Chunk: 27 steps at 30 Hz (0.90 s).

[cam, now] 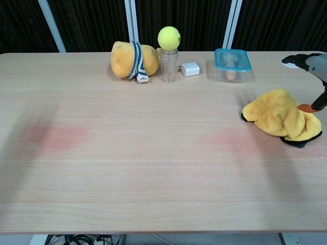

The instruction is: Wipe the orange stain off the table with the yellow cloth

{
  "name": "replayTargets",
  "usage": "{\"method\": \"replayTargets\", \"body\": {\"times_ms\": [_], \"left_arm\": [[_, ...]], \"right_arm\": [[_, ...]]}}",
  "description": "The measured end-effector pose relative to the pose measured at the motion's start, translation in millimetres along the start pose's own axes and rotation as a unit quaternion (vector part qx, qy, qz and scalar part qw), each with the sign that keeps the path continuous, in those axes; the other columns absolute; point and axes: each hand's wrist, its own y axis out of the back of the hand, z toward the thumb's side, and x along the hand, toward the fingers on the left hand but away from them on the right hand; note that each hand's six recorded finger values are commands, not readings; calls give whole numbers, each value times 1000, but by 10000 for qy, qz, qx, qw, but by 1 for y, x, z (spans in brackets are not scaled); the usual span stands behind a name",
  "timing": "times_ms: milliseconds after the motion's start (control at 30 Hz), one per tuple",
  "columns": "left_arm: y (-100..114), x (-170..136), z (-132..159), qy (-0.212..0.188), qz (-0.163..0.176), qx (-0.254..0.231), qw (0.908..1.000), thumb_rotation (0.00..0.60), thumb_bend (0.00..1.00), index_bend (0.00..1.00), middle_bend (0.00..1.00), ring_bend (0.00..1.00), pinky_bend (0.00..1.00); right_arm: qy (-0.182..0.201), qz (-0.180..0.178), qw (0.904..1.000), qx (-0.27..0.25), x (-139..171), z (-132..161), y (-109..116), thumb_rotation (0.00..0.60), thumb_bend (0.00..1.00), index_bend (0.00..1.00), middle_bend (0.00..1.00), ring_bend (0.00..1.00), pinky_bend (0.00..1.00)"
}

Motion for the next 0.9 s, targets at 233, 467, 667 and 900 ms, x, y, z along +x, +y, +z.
{"method": "replayTargets", "body": {"times_ms": [233,467,667,900], "left_arm": [[-1,1,-1,28,33,86,10000,600,28,0,0,0,0],[-1,2,-1,-18,83,229,9997,600,22,0,0,0,0],[-3,0,-2,-21,44,416,9991,600,0,0,0,0,0],[-5,-3,-4,6,34,629,9980,600,0,0,0,0,0]], "right_arm": [[-8,-195,9998,-83,13,-12,13,600,157,0,0,0,191],[4,-547,9985,-65,50,-52,27,600,107,0,0,0,153],[-195,-867,9955,-323,99,-102,28,600,48,0,0,0,129],[-527,-1235,9899,-453,151,-154,23,600,32,0,0,0,128]]}}
